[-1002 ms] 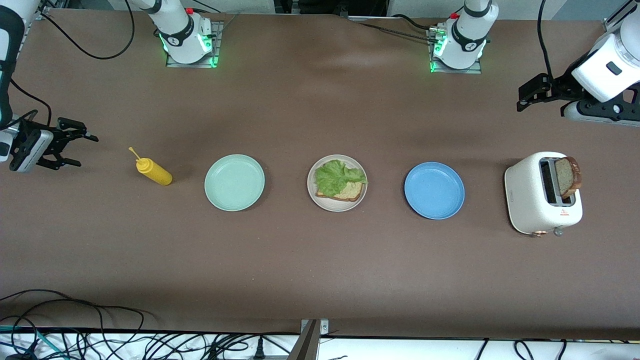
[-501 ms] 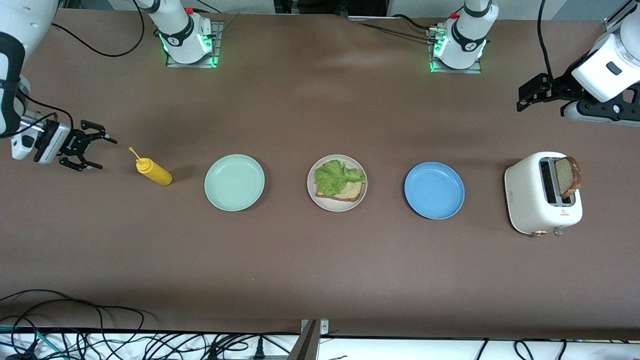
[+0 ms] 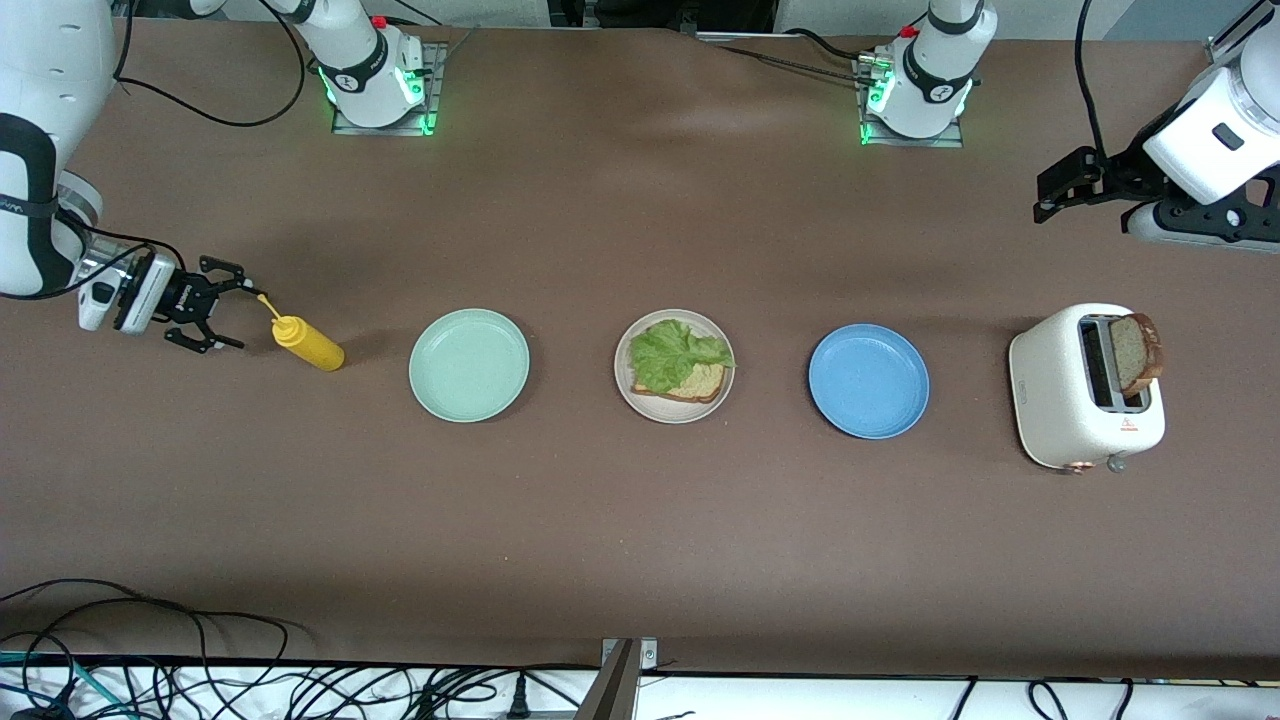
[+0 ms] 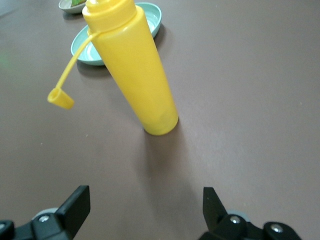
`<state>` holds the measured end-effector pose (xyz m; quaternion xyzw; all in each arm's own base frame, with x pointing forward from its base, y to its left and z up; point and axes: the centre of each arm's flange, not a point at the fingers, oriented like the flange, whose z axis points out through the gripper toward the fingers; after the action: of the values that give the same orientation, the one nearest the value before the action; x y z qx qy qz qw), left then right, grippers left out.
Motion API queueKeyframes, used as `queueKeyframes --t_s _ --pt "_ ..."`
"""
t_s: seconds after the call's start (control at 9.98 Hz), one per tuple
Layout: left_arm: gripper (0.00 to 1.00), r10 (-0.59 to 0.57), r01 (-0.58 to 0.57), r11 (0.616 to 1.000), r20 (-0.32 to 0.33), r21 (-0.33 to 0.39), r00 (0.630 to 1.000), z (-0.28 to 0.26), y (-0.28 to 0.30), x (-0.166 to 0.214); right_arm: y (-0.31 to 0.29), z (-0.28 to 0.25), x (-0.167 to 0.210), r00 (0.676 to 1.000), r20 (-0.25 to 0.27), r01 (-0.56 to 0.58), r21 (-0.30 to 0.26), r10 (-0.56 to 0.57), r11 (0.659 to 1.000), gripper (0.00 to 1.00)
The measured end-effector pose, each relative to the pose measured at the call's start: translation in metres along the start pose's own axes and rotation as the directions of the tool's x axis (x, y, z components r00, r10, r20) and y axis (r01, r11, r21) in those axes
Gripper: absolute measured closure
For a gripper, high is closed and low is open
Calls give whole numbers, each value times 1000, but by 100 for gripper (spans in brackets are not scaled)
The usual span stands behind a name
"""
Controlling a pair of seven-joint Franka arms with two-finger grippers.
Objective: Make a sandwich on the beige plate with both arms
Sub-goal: 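Grasp the yellow squeeze bottle with the right gripper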
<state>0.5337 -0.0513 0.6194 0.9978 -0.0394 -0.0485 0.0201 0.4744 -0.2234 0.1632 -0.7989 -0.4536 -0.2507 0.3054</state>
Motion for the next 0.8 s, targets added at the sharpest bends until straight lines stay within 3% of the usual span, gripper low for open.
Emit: queueKeyframes --t_s 0.2,0.5,0.8 --pt "0 0 0 1000 0 0 1000 0 0 0 3 8 9 998 -52 48 8 -47 999 0" --pt "0 0 0 1000 0 0 1000 0 0 0 11 28 16 973 -187 139 3 -136 990 0" --pt "0 0 0 1000 0 0 1000 0 0 0 20 53 9 957 -227 189 18 -180 982 0"
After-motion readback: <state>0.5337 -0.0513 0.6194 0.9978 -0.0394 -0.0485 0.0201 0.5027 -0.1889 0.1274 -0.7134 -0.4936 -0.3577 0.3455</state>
